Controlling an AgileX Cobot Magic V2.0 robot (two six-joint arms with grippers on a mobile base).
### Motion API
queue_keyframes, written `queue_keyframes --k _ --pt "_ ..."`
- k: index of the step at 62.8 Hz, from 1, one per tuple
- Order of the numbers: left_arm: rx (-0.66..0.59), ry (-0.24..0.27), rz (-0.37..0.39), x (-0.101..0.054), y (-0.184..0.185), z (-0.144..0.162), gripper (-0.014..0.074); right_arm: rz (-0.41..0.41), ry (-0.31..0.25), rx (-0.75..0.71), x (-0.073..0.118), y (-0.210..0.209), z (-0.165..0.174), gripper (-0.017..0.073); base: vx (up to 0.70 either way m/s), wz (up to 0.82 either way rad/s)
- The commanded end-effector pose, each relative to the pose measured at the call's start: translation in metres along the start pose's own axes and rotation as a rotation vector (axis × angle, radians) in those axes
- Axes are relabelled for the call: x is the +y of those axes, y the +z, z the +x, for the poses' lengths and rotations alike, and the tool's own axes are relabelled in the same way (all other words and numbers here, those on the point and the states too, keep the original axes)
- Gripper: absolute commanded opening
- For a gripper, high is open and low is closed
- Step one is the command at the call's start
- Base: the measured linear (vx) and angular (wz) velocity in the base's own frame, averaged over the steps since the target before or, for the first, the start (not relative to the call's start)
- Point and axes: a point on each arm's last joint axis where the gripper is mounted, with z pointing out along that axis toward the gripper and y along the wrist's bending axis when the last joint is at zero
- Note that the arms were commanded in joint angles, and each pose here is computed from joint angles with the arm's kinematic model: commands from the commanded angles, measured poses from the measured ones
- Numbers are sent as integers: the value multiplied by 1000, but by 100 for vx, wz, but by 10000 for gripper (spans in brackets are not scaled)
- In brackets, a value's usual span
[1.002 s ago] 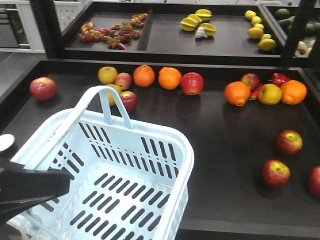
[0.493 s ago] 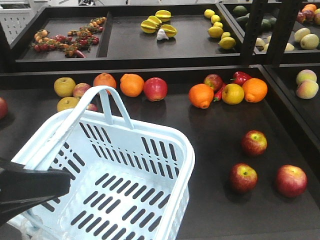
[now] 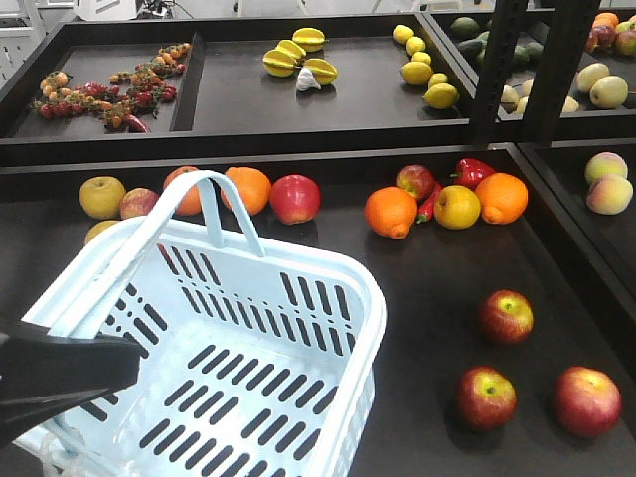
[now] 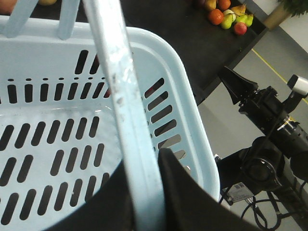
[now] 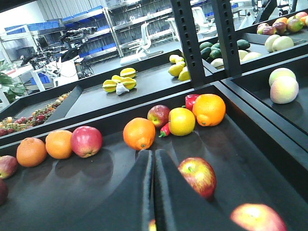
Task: Pick three apples into basket with both arms
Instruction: 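Drive the base up to the table with red apples, then hold the basket still in the left gripper at the table edge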
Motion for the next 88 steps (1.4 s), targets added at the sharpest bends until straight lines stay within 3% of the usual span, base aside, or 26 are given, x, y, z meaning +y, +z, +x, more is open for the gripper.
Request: queue_keyframes --k 1,88 --pt "-97 -9 45 -11 -7 -12 -7 -11 -11 -68 0 0 -3 -4 12 1" --pt "-97 -9 45 -11 -7 -12 -7 -11 -11 -68 0 0 -3 -4 1 3"
